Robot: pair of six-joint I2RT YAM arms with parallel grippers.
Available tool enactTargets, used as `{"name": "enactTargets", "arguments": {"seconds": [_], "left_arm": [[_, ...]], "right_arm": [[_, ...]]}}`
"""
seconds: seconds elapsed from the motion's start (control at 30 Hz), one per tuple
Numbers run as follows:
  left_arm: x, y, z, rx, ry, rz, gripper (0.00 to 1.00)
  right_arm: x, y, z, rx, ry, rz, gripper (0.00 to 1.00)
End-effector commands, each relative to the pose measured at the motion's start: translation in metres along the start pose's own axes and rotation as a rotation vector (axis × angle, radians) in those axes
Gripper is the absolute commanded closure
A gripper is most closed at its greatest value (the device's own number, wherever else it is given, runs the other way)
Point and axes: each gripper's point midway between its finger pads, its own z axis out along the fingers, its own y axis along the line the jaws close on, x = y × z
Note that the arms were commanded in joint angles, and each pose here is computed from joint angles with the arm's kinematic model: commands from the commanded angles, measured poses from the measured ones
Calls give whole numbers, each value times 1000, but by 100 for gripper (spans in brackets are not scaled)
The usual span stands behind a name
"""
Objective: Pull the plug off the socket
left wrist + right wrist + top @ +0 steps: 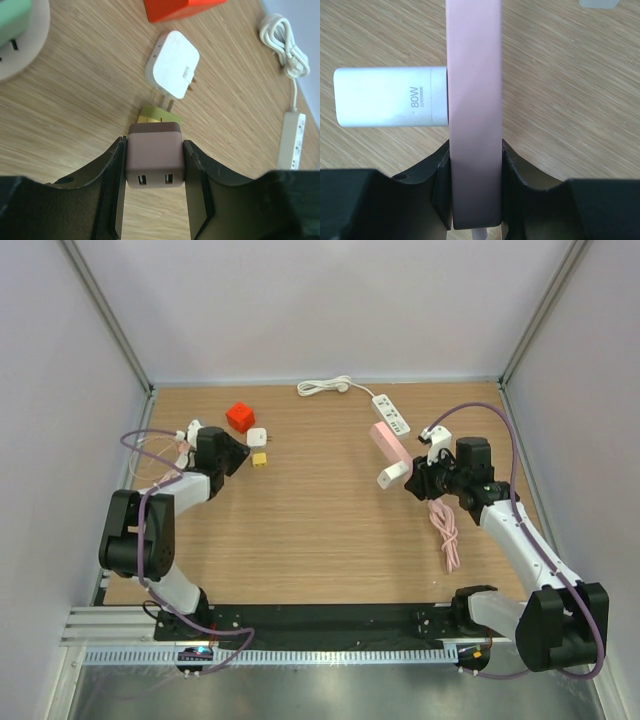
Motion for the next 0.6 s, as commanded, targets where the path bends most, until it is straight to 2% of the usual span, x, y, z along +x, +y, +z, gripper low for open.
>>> {"name": "enactTargets", "arguments": {"seconds": [0.0, 0.13, 0.43, 0.57], "left_arm": [[-32, -4, 9, -56, -112, 85, 100], [-52, 0, 21, -142, -154, 175, 100], [-58, 28, 42, -302, -145, 350, 97], [-56, 33, 49, -326, -128, 389, 89]], "right_arm": [[-46, -3, -8, -2, -130, -69, 99], [-47, -3, -8, -4, -131, -69, 99], [-47, -6, -11, 0, -135, -61, 99], [-47, -7, -11, -2, -137, -56, 99]]}}
